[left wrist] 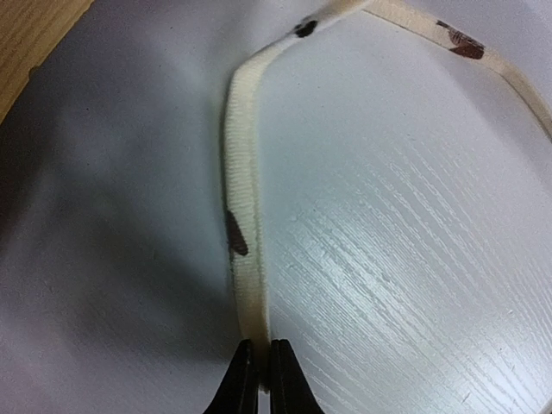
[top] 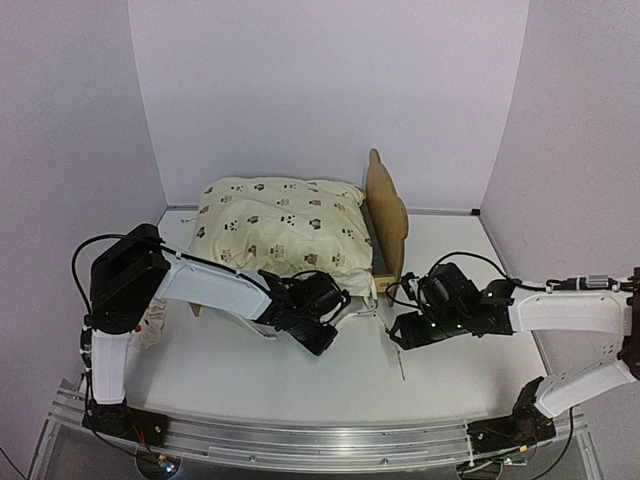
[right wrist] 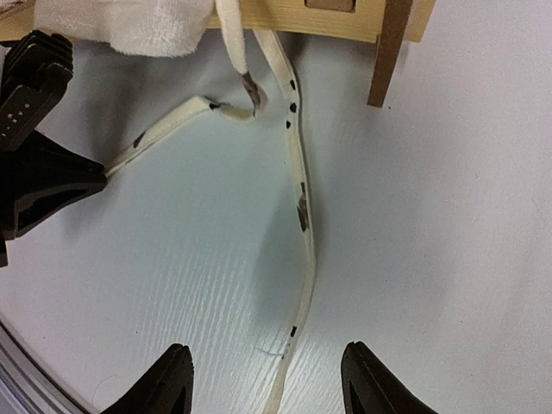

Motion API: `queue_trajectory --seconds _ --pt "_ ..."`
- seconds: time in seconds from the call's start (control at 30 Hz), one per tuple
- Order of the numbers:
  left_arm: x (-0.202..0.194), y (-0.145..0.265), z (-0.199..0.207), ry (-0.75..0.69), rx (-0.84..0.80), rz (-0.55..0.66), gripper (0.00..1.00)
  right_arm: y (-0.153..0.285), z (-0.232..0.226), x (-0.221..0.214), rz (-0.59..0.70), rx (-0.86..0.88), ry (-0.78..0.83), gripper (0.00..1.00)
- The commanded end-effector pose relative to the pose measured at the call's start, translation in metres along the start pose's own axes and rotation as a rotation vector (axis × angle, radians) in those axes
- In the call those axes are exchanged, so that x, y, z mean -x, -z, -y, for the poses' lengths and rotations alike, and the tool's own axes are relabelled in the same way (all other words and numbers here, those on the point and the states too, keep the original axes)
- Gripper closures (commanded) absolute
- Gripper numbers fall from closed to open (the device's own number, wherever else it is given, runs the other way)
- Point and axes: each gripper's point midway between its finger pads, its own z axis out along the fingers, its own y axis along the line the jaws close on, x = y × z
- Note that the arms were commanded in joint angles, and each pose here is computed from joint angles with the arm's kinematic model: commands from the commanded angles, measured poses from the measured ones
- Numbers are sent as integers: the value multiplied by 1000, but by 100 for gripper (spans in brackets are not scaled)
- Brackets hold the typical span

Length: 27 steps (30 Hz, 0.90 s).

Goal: Set up the pet bed

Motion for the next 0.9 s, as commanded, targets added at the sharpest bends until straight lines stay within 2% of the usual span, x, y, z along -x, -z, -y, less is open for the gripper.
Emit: queue_trajectory --seconds 0.0,0.27,0.6,0.8,0.87 --pt "6 -7 13 -17 -20 18 100 -5 -11 36 123 7 15 41" --pt "19 -1 42 -51 -105 68 100 -26 -26 64 218 41 30 46" --pt "16 -3 56 -74 -136 53 100 -51 -8 83 270 -104 25 54" --pt "18 -1 60 -79 -146 66 100 -60 7 83 277 -171 15 70" --pt "19 0 65 -83 -164 70 100 -61 11 81 273 -184 16 80"
